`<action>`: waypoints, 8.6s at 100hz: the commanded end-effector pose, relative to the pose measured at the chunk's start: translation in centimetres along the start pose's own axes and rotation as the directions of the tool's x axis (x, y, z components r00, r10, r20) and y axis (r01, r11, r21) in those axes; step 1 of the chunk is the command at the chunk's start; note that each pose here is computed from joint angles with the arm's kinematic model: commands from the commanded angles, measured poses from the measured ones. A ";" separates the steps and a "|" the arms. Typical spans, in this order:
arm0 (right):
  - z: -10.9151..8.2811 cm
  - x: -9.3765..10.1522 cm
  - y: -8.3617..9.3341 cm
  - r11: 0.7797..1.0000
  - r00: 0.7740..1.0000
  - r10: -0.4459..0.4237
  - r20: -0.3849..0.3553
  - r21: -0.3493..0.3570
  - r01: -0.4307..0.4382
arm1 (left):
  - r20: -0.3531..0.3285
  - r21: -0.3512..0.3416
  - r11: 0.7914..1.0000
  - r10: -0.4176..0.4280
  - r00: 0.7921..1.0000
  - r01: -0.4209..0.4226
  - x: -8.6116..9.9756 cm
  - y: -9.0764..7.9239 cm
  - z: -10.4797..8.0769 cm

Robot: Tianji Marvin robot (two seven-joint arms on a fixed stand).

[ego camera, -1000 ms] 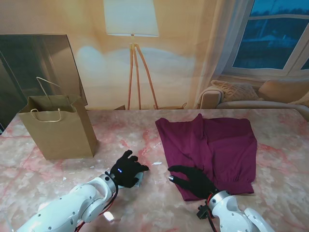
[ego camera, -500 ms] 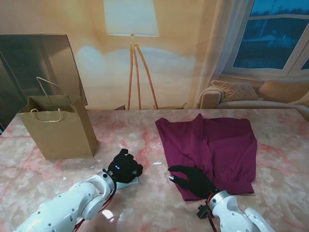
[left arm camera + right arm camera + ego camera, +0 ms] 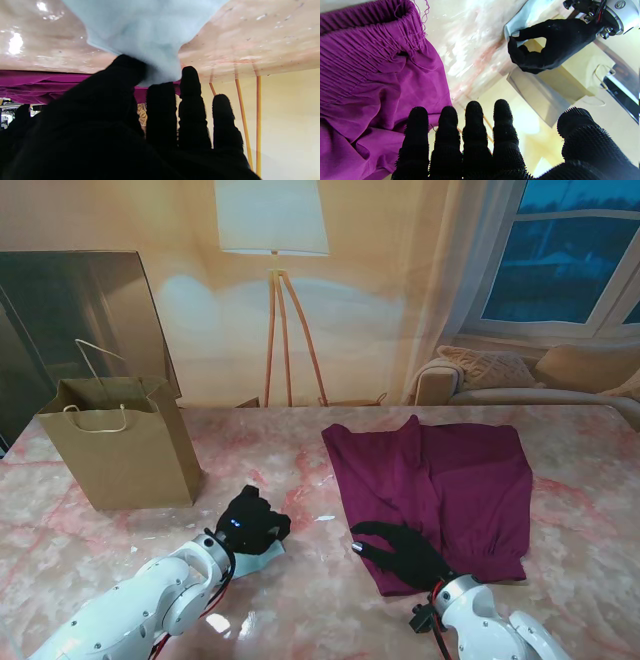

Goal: Fold the socks and the shorts into the kraft paper bag

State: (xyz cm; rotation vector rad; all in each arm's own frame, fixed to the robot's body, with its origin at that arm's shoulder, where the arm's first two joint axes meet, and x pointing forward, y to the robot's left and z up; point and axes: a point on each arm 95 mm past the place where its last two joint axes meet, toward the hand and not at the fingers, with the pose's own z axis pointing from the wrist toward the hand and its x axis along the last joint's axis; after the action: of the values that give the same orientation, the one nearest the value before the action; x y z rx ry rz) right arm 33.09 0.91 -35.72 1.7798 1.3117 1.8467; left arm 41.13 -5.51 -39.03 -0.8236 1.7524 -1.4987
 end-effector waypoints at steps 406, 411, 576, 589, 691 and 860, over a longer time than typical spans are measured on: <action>-1.2 0.4 -0.3 1.000 1.000 -0.006 -0.015 -0.008 0.005 | 0.217 -0.036 0.980 -0.183 0.959 0.195 -4.1 -0.1 -8.4; -1.2 0.4 -0.3 1.000 1.000 -0.005 -0.015 -0.007 0.005 | 0.222 0.007 0.978 -0.206 0.953 0.210 -4.0 -0.9 -8.5; -0.9 0.2 -0.1 1.000 1.000 -0.010 0.001 -0.024 0.010 | 0.521 0.505 0.851 -0.167 0.837 -0.145 -19.4 -26.3 -11.2; -1.0 0.2 0.2 0.999 1.000 -0.011 0.006 -0.043 0.012 | 0.547 0.486 0.859 -0.156 0.823 -0.161 -20.7 -25.6 -11.1; -0.6 0.1 0.1 1.000 1.000 -0.010 0.018 -0.012 0.011 | 0.622 0.378 0.917 -0.153 0.768 -0.125 -25.2 -20.8 -8.5; -1.3 0.5 0.6 0.997 0.999 -0.051 0.008 -0.051 0.051 | 0.380 0.441 0.892 -0.090 0.921 -0.095 -12.4 -23.7 -12.4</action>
State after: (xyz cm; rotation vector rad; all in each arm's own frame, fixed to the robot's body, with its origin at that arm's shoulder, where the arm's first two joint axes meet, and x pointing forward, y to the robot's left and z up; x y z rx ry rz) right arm 32.54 0.17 -34.81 1.7134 1.2827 1.8222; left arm 39.49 9.55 -12.90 -0.8025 1.0436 -1.4807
